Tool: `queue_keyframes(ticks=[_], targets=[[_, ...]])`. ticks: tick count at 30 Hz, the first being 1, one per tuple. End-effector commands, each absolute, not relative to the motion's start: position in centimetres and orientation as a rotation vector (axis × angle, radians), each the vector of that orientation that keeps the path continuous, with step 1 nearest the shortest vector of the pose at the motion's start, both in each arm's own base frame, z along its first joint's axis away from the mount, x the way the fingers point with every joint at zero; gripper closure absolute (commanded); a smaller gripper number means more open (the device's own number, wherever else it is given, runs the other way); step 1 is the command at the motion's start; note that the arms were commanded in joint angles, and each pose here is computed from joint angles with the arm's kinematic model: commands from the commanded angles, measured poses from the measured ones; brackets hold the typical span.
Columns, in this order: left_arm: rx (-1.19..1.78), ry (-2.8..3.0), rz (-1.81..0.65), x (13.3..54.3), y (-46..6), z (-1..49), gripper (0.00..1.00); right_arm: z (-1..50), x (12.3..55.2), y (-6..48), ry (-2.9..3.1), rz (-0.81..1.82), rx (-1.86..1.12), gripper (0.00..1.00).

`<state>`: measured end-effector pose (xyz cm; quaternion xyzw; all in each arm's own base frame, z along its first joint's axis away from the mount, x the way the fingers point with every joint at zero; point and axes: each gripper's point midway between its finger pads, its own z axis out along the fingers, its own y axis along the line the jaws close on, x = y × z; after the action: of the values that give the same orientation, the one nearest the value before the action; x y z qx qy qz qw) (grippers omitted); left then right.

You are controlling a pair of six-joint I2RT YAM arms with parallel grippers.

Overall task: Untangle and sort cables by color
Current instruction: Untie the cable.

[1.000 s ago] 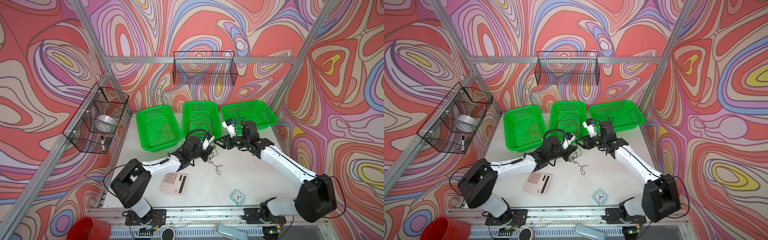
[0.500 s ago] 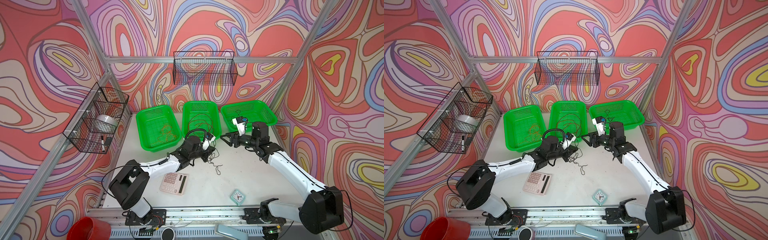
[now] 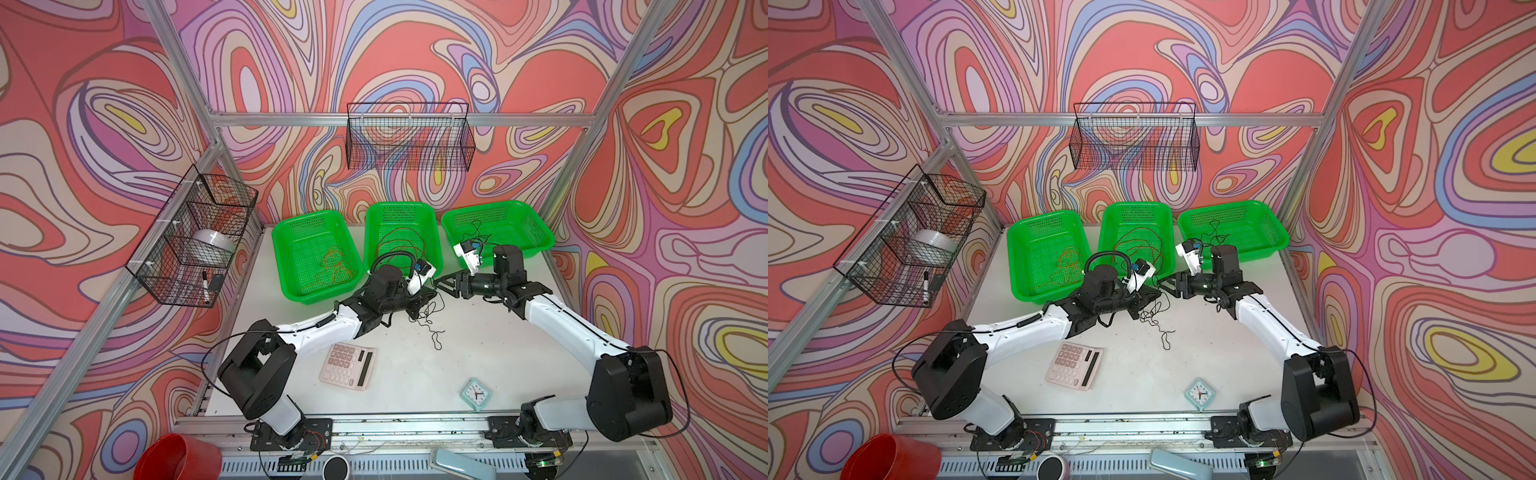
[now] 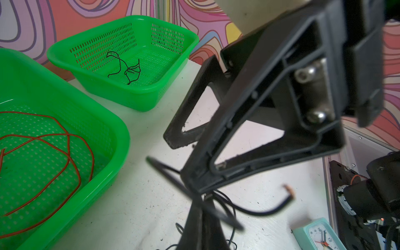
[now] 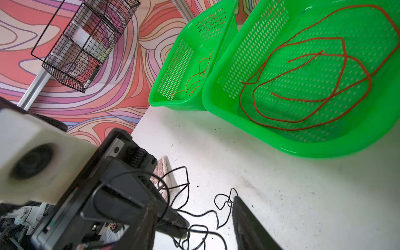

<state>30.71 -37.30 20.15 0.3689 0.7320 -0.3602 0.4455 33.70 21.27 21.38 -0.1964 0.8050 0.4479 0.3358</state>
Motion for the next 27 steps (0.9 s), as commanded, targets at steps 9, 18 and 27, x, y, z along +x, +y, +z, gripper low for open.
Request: queue_keyframes(ticks=[9,18,27], targets=[[0.978,1.779,-0.925,30.5,-38.5,21.0,1.00,20.8,36.7,21.5,2.149,1.105,-0.480,0.61],[1.010,1.797,-0.938,30.1,-38.6,20.5,1.00,20.9,38.4,20.4,2.159,0.948,-0.472,0.89],[0.927,1.869,-0.874,30.9,-36.9,18.3,0.84,27.1,40.9,16.4,2.033,0.590,-0.359,1.00]])
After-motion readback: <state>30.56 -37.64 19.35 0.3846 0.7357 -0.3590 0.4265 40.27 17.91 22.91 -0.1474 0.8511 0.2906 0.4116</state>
